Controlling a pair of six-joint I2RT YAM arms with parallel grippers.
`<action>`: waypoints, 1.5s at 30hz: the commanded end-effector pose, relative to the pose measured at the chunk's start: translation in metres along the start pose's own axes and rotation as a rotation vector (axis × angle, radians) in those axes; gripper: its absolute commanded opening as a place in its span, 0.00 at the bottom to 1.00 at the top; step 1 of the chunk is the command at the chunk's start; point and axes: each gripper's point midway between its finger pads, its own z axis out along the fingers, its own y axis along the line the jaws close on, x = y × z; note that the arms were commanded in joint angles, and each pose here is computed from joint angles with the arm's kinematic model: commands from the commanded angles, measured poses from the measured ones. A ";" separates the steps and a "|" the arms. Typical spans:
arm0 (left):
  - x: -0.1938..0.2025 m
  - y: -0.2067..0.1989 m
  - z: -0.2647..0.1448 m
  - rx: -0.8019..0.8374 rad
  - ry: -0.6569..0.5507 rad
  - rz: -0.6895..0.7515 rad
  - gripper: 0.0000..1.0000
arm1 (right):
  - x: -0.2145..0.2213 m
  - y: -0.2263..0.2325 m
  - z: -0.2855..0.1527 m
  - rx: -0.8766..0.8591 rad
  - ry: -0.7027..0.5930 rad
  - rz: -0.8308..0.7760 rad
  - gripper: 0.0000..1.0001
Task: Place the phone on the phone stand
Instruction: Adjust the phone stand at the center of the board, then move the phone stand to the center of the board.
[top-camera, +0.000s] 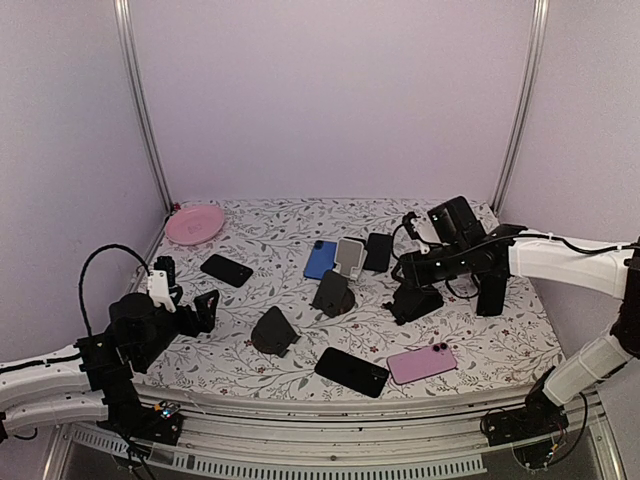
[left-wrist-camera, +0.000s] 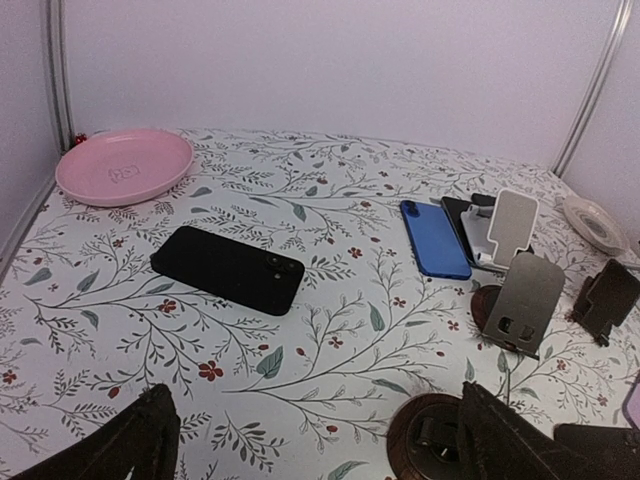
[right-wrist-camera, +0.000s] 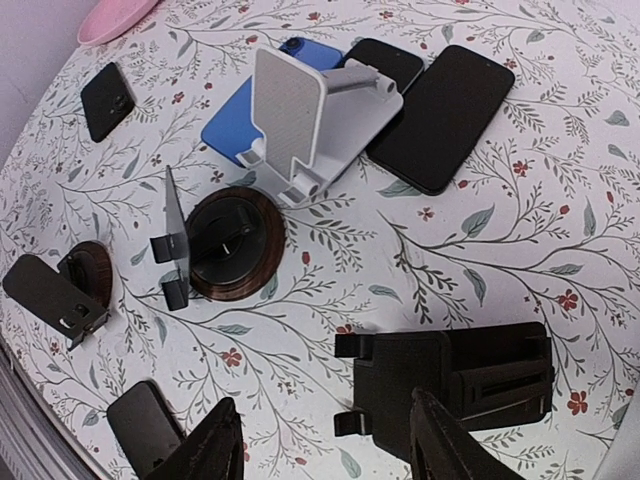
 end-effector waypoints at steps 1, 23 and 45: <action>-0.010 0.001 0.000 -0.001 -0.026 -0.014 0.97 | -0.011 0.028 -0.009 -0.057 -0.064 0.013 0.59; -0.010 0.001 0.000 -0.003 -0.026 -0.014 0.97 | 0.043 0.019 0.039 -0.014 0.020 0.066 0.66; -0.008 0.001 0.001 -0.007 -0.020 -0.010 0.97 | 0.053 -0.070 0.011 0.199 0.006 0.217 0.67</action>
